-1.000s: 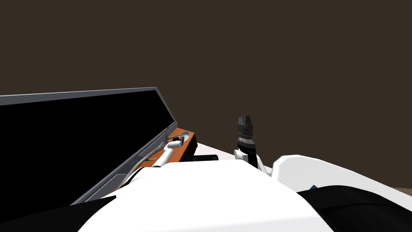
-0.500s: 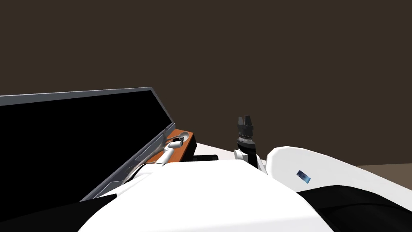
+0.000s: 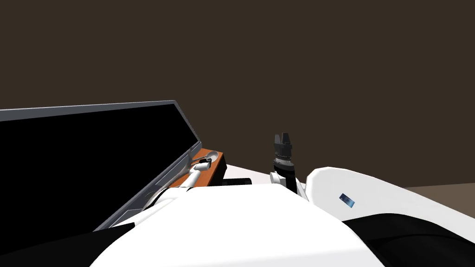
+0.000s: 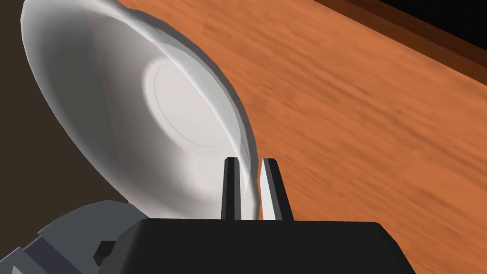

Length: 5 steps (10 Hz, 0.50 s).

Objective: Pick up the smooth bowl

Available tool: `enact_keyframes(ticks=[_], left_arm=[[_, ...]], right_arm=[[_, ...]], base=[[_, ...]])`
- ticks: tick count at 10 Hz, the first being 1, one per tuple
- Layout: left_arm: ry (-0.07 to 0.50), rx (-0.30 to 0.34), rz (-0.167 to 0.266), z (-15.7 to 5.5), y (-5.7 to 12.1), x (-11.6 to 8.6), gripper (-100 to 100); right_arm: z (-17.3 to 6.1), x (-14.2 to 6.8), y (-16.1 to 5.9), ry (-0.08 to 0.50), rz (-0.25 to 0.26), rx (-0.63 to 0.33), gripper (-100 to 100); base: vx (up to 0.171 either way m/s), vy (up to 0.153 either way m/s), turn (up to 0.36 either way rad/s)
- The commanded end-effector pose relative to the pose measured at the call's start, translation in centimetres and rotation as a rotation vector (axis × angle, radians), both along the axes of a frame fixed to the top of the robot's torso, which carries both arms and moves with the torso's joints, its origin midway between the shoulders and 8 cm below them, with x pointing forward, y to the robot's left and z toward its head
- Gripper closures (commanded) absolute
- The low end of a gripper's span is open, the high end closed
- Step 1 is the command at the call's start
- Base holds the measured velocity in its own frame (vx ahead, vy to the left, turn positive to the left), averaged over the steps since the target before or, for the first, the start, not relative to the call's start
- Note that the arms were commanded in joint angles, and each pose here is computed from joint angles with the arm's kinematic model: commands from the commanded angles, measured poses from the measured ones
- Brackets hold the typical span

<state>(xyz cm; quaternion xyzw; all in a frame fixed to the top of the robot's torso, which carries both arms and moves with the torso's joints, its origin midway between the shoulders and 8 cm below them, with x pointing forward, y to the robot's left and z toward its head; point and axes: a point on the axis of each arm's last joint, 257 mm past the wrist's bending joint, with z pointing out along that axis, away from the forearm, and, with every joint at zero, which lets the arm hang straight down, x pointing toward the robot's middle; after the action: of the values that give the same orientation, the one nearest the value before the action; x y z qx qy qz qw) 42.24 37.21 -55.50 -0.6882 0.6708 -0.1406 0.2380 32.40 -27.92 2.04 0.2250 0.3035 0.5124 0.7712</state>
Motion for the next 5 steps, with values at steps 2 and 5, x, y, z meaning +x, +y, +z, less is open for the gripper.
enact_keyframes(ticks=[2, 5], left_arm=[[0.001, 0.0, 0.0, -0.03, 0.0, -0.05, 100], [-0.001, 0.003, -0.027, 0.51, -0.33, 0.2, 100]], right_arm=[[0.0, 0.0, 0.0, 0.0, 0.0, 0.0, 0], [0.0, 0.0, 0.0, 0.0, 0.0, 0.0, 0]], base=[[0.0, 0.0, 0.0], [0.019, -0.023, 0.094]])
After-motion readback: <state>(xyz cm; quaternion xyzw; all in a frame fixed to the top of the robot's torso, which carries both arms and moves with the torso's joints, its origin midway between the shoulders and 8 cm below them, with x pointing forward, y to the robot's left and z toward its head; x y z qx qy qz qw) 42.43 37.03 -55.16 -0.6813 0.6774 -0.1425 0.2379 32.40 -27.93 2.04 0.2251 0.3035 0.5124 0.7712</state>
